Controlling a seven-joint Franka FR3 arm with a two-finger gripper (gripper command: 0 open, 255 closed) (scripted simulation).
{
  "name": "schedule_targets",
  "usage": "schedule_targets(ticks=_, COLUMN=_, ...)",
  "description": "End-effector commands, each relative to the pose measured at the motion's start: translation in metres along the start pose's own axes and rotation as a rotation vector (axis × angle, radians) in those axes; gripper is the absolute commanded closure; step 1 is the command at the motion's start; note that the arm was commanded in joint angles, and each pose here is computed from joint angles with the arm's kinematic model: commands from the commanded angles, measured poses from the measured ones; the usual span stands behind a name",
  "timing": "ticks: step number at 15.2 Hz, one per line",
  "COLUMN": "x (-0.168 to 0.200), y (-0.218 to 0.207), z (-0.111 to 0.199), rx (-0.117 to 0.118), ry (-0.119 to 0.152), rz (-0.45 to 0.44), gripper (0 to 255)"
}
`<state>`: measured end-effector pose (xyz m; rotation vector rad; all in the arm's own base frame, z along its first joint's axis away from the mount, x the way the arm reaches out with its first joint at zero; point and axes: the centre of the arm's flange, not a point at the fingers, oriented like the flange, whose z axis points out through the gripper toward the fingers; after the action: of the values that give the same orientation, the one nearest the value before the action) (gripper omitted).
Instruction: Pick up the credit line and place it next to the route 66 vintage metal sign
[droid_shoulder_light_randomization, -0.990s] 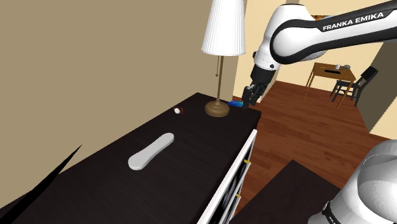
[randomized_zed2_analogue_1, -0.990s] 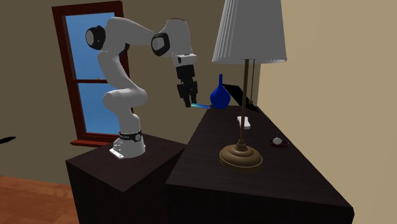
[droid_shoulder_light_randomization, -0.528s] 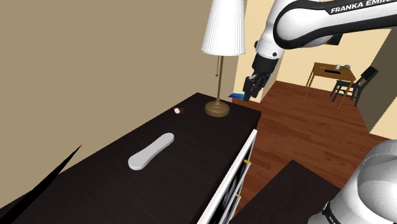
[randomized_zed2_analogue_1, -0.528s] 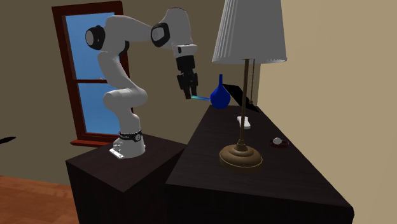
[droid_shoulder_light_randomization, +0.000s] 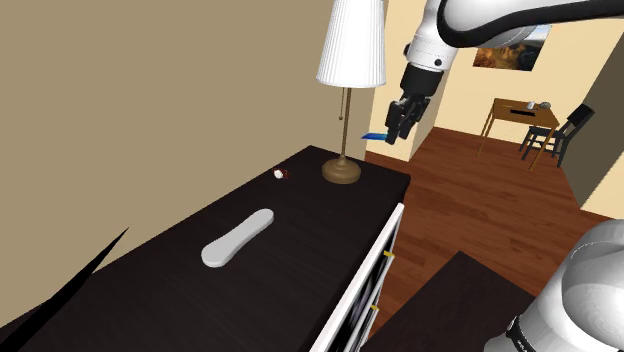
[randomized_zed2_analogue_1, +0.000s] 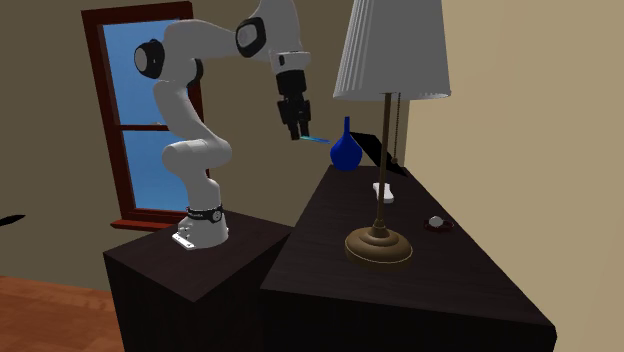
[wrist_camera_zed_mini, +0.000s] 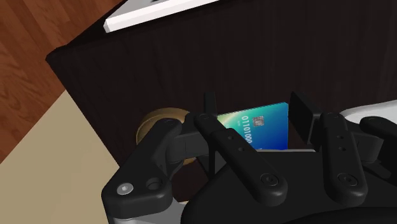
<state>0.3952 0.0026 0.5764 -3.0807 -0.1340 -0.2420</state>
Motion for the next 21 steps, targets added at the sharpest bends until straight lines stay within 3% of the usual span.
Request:
schedule_targets(ticks=1, x=0.001, y=-0.001, z=-0.012, rx=0.000, ry=0.000, rz=0.000, gripper=255)
schedule_targets(ticks=8, x=0.006, y=-0.002, z=-0.044, rx=0.000, ry=0.000, rz=0.000, gripper=255)
schedule_targets(ticks=21, x=-0.020, y=-0.172, z=-0.042, rx=0.000, ry=0.000, rz=0.000, gripper=255)
